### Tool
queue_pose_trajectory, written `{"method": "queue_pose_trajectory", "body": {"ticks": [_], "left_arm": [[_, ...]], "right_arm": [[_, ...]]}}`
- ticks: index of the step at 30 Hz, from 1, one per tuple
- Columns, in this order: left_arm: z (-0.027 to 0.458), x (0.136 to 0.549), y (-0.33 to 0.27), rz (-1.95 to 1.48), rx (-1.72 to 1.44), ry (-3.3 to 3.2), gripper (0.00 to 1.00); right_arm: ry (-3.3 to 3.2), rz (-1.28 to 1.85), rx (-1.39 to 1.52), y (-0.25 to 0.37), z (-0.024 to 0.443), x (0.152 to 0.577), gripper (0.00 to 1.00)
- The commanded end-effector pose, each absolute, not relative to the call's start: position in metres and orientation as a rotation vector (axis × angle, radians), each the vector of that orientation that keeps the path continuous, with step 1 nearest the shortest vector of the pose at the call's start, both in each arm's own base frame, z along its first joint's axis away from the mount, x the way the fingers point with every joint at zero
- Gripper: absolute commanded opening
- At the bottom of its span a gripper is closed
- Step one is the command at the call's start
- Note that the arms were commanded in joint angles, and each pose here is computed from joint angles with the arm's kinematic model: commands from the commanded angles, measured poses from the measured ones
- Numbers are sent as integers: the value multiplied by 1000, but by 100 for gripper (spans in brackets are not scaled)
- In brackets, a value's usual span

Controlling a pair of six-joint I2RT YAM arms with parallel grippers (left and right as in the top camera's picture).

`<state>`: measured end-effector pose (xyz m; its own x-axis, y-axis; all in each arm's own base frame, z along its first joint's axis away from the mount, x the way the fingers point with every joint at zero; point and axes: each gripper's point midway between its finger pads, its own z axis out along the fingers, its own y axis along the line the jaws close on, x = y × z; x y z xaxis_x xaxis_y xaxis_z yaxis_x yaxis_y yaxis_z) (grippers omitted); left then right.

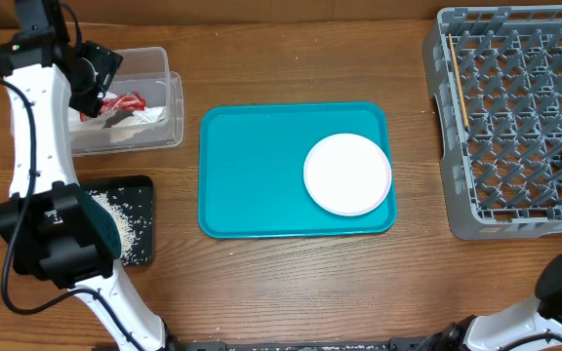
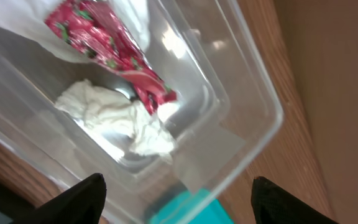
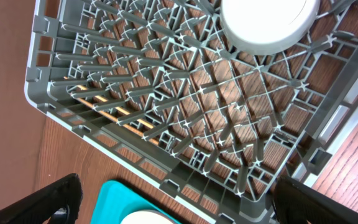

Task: Sort waste into correct bins and load items into the dishwasher

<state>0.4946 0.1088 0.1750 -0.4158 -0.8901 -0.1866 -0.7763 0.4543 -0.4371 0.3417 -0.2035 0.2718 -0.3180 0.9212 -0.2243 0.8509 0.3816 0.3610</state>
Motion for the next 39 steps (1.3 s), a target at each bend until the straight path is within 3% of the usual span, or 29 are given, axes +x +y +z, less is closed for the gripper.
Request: {"method": "queue_pose_trajectory", "body": {"ticks": [1, 6, 13, 22, 23, 24, 27, 31, 39], "left_arm": [[245, 473, 85, -573, -1148, 2337, 77], [281, 409, 79, -452, -1095, 2413, 72], [318, 315, 58, -328, -986, 2503, 74], [287, 202, 22, -346, -973, 2522, 75], [279, 190, 19, -349, -996, 2524, 79], [274, 179, 15, -354, -1011, 2521, 100], [258, 143, 5, -363, -1072, 2520, 100], [254, 121, -1, -359, -1080, 2532, 100], [254, 120, -6, -368, -949, 2574, 100]], "right_arm": [[2240, 243, 1533, -205, 276, 342, 100], [2240, 243, 1533, -205, 276, 342, 100], [2240, 243, 1533, -205, 276, 342, 100], [2240, 243, 1533, -205, 276, 342, 100], [2240, 243, 1532, -205, 276, 342, 100], [2240, 243, 1533, -205, 276, 342, 100], [2240, 243, 1532, -205, 276, 342, 100], [2240, 243, 1533, -205, 276, 342, 100], [2240, 243, 1533, -205, 276, 342, 100]]}}
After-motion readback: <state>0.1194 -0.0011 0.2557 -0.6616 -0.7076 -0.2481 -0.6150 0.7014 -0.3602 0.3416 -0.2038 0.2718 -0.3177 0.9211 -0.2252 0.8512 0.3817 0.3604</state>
